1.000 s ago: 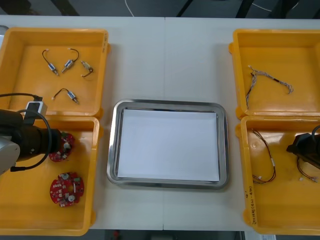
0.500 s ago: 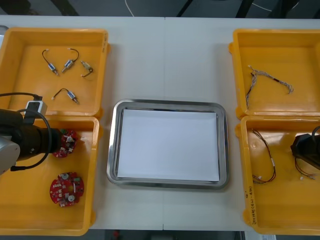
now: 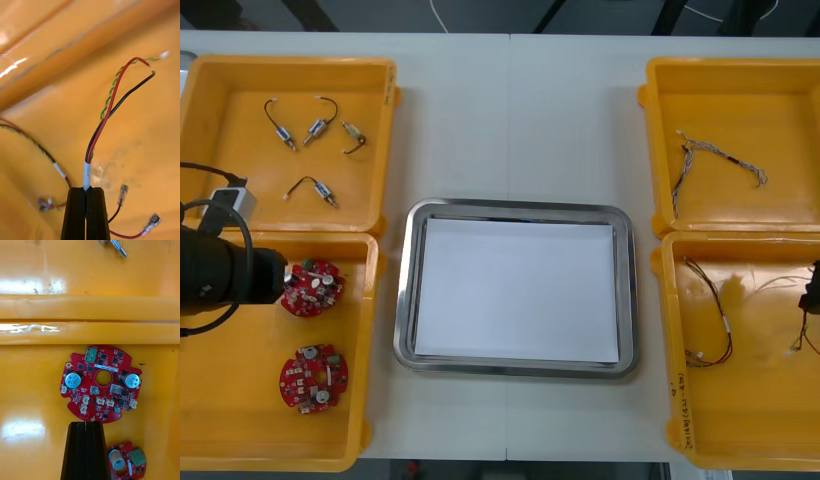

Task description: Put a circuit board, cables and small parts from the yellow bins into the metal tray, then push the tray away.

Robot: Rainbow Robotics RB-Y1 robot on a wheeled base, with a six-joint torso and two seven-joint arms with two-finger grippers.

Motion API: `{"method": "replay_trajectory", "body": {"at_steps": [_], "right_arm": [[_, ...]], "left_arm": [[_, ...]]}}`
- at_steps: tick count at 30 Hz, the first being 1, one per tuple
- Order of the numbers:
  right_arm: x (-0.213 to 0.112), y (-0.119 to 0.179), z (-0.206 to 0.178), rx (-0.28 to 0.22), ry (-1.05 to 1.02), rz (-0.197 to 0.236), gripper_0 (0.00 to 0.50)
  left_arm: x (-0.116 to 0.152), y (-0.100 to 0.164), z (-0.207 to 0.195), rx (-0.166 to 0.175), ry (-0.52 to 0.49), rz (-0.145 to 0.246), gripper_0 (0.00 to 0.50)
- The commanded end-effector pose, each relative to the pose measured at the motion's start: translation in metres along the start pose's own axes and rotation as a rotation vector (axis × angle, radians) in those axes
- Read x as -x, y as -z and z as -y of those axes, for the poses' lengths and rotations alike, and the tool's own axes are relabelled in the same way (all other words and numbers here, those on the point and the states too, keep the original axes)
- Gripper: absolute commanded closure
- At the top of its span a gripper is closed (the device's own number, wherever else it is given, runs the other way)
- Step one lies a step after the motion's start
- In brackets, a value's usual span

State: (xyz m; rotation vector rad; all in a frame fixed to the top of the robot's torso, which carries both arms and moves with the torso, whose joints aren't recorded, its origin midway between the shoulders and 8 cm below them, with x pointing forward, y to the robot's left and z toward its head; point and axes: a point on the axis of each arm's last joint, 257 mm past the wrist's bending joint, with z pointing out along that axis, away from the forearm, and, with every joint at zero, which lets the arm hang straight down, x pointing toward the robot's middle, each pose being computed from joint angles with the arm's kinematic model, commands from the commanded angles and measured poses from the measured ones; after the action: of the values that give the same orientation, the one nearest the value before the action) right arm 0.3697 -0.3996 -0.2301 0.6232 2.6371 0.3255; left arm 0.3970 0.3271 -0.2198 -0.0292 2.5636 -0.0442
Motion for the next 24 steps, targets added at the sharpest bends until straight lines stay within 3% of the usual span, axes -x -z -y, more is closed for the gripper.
{"method": "replay_trajectory", "body": {"at_steps": [1,7,11,14,19,24], "right_arm": [[0.008,0.045,0.009,-0.065,0.103,0.036,0.500],[0.006,0.071,0.009,-0.117,0.166,0.042,0.500],[0.017,0.092,0.006,-0.131,0.198,0.105,0.500],[0.020,0.099,0.003,-0.143,0.225,0.126,0.500],[0.018,0.105,-0.006,-0.147,0.292,0.128,0.500],[0.003,0.116,-0.031,-0.097,0.410,0.095,0.500]], "left_arm": [[0.023,0.042,-0.015,0.027,-0.039,0.048,0.500],[0.032,0.061,-0.021,0.030,-0.044,0.062,0.500],[0.041,0.063,-0.023,0.040,-0.049,0.093,0.500],[0.045,0.064,-0.022,0.036,-0.047,0.111,0.500],[0.045,0.063,-0.020,0.029,-0.045,0.110,0.500],[0.046,0.063,-0.019,0.025,-0.040,0.119,0.498]]}}
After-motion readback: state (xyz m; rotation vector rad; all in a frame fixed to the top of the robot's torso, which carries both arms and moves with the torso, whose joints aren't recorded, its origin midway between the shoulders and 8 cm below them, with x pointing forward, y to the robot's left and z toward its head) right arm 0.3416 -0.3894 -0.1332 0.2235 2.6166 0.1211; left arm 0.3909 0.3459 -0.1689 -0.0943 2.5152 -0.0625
